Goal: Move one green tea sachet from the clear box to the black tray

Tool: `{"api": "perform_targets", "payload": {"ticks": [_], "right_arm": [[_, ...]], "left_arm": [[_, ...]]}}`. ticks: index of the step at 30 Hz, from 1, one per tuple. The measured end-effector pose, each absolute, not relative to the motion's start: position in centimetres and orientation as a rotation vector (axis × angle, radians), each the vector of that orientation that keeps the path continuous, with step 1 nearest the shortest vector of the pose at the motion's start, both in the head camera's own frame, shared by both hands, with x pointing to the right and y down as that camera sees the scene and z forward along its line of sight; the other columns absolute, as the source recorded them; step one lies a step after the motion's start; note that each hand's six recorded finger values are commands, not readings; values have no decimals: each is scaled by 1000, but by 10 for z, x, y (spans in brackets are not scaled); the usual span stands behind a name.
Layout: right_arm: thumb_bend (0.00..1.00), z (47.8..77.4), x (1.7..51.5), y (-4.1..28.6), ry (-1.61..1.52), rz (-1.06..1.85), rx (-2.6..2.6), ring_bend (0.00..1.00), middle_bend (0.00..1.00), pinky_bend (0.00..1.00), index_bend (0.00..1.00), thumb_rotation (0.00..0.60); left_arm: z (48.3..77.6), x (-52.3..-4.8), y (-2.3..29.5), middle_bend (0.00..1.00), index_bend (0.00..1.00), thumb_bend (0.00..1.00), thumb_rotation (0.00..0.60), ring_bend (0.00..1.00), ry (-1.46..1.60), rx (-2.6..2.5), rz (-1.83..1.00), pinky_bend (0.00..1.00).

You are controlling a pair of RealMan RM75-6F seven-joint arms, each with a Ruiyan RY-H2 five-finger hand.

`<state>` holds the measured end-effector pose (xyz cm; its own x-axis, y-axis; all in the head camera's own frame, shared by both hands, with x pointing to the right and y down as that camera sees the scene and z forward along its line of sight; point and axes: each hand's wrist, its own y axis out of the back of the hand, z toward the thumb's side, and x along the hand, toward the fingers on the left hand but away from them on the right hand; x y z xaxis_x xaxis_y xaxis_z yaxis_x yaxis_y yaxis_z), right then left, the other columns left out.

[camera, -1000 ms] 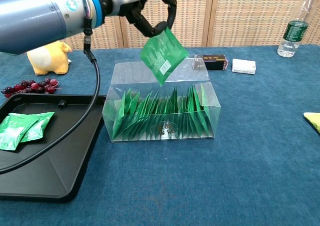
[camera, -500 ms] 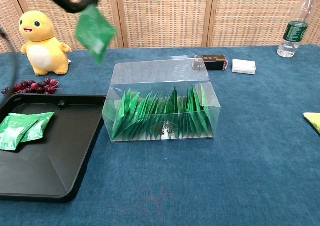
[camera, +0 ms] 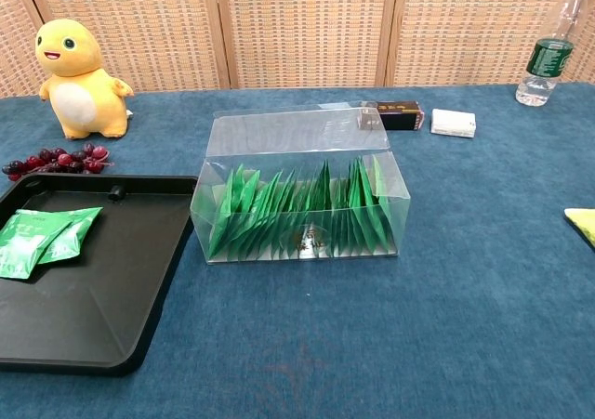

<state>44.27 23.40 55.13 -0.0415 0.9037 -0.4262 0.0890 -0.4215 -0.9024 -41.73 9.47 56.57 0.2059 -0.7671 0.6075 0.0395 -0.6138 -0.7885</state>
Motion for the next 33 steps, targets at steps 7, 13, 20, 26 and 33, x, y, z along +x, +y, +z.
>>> {"api": "perform_targets", "payload": {"ticks": [7, 13, 20, 26, 33], "right_arm": [[0, 555, 440, 235, -1058, 1541, -1565, 0, 0, 0, 10, 600], [0, 554, 440, 234, -1058, 1539, -1563, 0, 0, 0, 10, 600], [0, 552, 441, 235, -1068, 1536, -1561, 0, 0, 0, 10, 600], [0, 550, 442, 235, -1071, 1528, -1564, 0, 0, 0, 10, 600], [0, 550, 441, 235, -1068, 1523, -1565, 0, 0, 0, 10, 600]], "left_arm": [[601, -451, 115, 0, 0, 251, 600, 0, 745, -1882, -1583, 0], [606, -439, 118, 0, 0, 246, 600, 0, 833, -1944, -1465, 0], [582, -433, 116, 0, 0, 246, 600, 0, 993, -1881, -1303, 0], [557, -441, 139, 0, 0, 207, 600, 0, 1097, -1731, -1283, 0], [543, -454, 167, 0, 0, 143, 600, 0, 1121, -1575, -1366, 0]]}}
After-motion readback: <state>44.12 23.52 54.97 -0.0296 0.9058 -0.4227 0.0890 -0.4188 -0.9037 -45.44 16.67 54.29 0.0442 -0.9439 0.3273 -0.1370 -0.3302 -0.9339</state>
